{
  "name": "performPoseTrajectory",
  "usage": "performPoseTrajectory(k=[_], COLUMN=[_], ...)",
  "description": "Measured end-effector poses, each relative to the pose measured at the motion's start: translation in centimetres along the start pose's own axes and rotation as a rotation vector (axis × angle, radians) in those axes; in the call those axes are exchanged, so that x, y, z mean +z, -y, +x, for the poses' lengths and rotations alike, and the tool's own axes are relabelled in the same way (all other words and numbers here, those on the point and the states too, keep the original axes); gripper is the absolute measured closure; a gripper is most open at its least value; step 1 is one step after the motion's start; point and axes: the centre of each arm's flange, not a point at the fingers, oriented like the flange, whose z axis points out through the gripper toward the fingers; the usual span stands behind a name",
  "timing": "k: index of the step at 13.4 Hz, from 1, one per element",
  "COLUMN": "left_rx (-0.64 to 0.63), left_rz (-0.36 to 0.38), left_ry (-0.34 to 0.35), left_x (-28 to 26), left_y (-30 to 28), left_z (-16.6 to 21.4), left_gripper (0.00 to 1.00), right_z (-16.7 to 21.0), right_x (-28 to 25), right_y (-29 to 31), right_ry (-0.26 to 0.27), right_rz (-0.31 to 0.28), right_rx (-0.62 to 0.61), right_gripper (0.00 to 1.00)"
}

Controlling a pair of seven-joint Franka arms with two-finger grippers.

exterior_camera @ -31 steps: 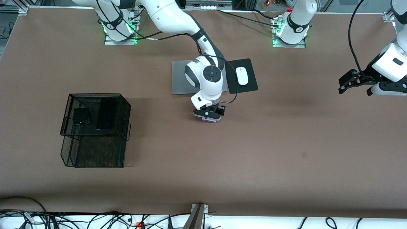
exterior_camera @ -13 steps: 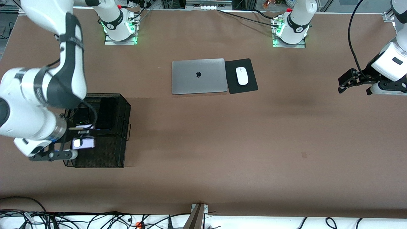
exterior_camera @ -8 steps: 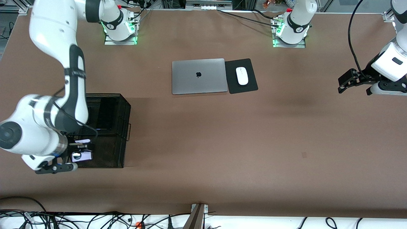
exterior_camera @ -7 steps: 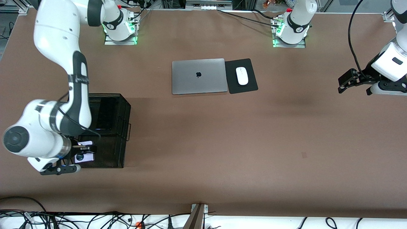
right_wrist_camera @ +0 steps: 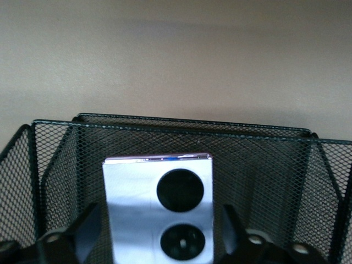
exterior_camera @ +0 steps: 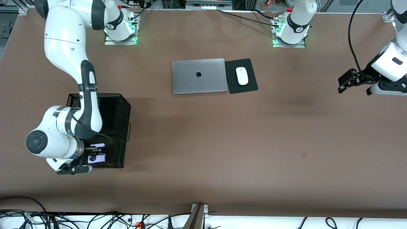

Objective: Place phones with both arms

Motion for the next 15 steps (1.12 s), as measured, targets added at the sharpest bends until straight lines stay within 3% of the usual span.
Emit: performPoseTrajectory(k=[4,10,15], left_rx=[0.000,-0.005,-0.005], left_rz=[0.000,0.000,0.000], left_ry=[0.000,0.001,0.001], left_x=[0.0,0.0,0.1], left_y=[0.0,0.3,0.3], left_z=[0.0,0.0,0.0], left_gripper=[0.00,0.00,0.00], right_z=[0.2,-3.7,-8.1], right_x=[-3.9,-17.6,-23.4], right_y=[-0.5,-1.9,-2.5], right_ry=[-0.032,0.044,0.070], right_rz=[0.006,0.021,-0.013], right_rx=[0.006,-0.009,-0.029], right_gripper=[0.00,0.00,0.00])
